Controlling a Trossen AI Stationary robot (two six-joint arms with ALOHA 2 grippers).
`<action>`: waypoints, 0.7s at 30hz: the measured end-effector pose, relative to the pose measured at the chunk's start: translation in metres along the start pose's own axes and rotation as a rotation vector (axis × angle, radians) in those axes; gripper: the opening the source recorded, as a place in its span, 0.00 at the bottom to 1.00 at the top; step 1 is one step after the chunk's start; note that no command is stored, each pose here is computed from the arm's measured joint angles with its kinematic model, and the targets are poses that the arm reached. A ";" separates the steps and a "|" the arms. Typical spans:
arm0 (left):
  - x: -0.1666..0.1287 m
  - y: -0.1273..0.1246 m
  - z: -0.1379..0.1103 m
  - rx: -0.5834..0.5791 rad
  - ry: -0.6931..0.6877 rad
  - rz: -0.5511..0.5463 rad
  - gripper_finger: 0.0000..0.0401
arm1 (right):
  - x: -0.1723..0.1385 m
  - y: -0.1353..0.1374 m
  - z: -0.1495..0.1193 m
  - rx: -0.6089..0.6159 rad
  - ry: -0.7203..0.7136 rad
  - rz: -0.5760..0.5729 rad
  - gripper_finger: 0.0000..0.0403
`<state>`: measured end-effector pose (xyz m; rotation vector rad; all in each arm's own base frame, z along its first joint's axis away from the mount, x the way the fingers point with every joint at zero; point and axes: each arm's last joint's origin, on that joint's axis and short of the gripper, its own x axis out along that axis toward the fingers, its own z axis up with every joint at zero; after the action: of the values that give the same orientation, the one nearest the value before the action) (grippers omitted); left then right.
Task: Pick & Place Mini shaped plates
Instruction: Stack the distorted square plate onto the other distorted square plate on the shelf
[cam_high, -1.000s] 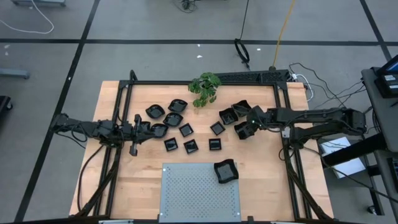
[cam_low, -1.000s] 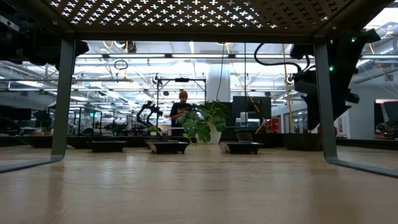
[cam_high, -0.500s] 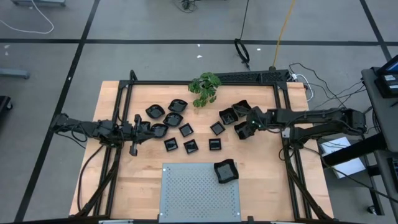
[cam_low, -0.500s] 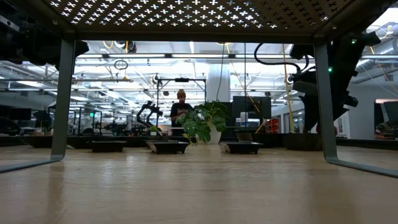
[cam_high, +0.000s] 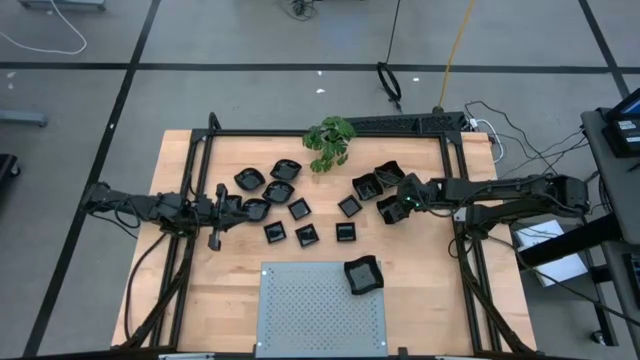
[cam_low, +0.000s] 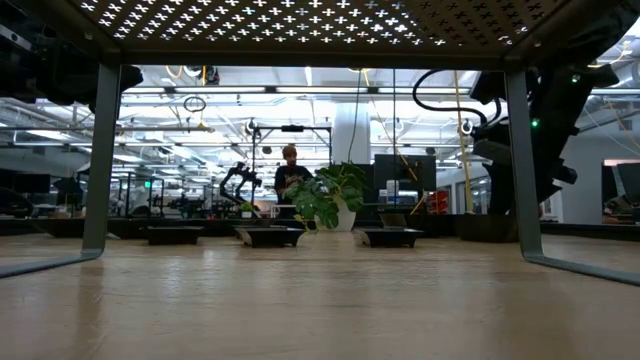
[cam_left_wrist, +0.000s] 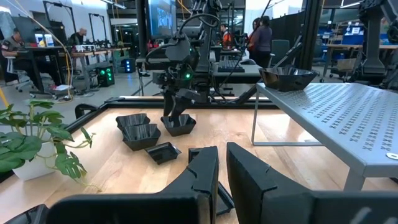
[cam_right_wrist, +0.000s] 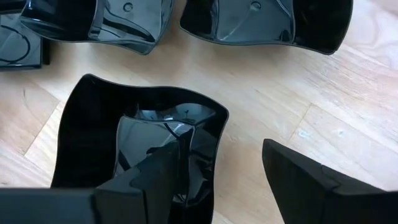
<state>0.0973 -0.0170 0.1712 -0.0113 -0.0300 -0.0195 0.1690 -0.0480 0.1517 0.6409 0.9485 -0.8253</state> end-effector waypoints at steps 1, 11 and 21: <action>0.000 0.000 0.000 0.000 0.000 0.000 0.09 | 0.000 0.000 0.000 0.000 0.000 -0.001 0.52; 0.000 0.000 0.000 0.000 0.000 0.000 0.09 | 0.000 0.000 0.000 -0.010 -0.002 -0.002 0.38; 0.000 0.000 0.000 0.000 0.000 0.000 0.09 | 0.000 0.000 0.000 -0.022 -0.002 0.002 0.25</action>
<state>0.0973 -0.0170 0.1712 -0.0109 -0.0301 -0.0195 0.1691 -0.0481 0.1518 0.6215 0.9543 -0.8128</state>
